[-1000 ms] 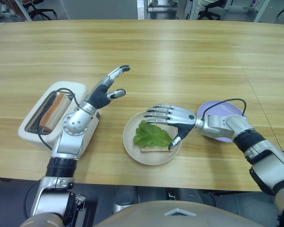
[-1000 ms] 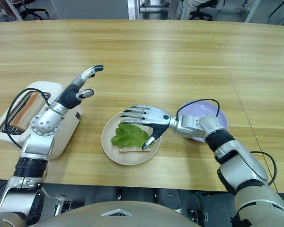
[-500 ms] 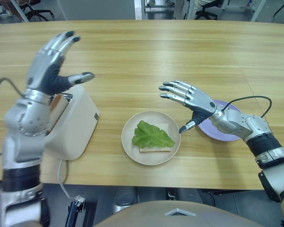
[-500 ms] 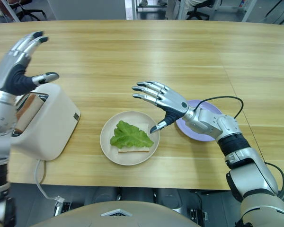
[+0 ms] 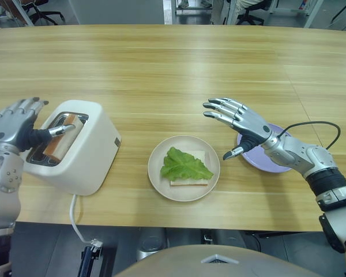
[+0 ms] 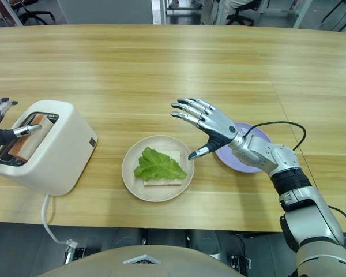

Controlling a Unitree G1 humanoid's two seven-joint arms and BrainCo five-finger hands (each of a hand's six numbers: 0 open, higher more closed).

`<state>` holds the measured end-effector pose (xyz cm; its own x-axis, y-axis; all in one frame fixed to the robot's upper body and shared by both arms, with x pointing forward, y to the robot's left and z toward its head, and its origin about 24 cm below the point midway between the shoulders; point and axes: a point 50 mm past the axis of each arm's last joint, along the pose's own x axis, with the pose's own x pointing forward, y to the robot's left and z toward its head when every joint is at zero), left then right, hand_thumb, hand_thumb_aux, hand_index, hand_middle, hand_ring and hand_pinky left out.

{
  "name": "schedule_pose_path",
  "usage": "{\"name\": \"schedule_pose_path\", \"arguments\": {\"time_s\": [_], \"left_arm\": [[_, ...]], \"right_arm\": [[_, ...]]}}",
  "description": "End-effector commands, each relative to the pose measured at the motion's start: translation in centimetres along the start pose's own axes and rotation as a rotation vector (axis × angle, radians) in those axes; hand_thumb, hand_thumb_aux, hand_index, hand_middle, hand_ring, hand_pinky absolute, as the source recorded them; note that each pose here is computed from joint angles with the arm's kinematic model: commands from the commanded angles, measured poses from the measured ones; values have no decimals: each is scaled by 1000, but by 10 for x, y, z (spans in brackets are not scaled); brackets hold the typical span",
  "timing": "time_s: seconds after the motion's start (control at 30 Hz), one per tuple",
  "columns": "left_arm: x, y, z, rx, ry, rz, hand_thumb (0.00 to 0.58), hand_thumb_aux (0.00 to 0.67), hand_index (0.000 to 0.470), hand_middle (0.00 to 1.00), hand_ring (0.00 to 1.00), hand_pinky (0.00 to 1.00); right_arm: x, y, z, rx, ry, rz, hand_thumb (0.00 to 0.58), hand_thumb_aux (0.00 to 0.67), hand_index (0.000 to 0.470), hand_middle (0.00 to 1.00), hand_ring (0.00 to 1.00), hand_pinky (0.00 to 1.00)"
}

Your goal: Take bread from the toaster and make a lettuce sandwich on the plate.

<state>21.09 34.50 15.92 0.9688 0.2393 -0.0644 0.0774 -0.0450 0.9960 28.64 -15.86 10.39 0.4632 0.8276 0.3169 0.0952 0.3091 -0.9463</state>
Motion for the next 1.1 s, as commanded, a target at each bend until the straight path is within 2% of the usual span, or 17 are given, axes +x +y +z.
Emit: {"name": "schedule_pose_path", "arguments": {"time_s": [0.03,0.3,0.33,0.37,0.4,0.47,0.5,0.53,0.57,0.6,0.63,1.1], "left_arm": [[-2,-8,11,-1,-64,-73,0,0,0,0,0,0],[-5,-12,17,-25,-112,-114,0,0,0,0,0,0],[-5,-12,17,-26,-115,-114,58,34,23,0,0,0],[-5,-12,18,-27,-118,-113,278,187,128,0,0,0],[-5,-12,18,-27,-119,-112,392,289,198,0,0,0],[-5,-12,19,-28,-123,-111,484,397,272,0,0,0],[-6,-11,19,-28,-125,-111,496,415,285,0,0,0],[-6,-11,19,-30,-128,-110,524,462,317,0,0,0],[-6,-10,20,-34,-132,-107,566,565,388,0,0,0],[-6,-9,21,-38,-139,-101,566,565,388,0,0,0],[-6,-8,22,-47,-144,-94,580,670,460,0,0,0],[-3,6,23,-122,-176,-12,580,670,460,0,0,0]], "right_arm": [[-2,5,0,-3,6,35,0,0,0,0,0,0],[-3,7,-2,-7,17,40,0,0,0,0,0,0],[-3,7,-2,-6,19,41,0,0,0,0,0,0],[-3,7,-2,-6,20,42,0,0,0,0,0,0],[-3,8,-2,-5,21,42,0,0,0,0,0,0],[-4,8,-2,-4,25,44,0,0,0,0,0,0],[-4,9,-2,-4,26,44,0,0,0,0,0,0],[-4,9,-3,-4,26,44,0,0,0,0,0,0],[-4,9,-3,-4,27,44,0,0,0,0,0,0],[-4,9,-3,-4,27,45,0,0,0,0,0,0],[-4,10,-3,-5,27,48,0,0,0,0,0,0],[-5,13,-4,-18,32,64,0,0,0,0,0,0]]}}
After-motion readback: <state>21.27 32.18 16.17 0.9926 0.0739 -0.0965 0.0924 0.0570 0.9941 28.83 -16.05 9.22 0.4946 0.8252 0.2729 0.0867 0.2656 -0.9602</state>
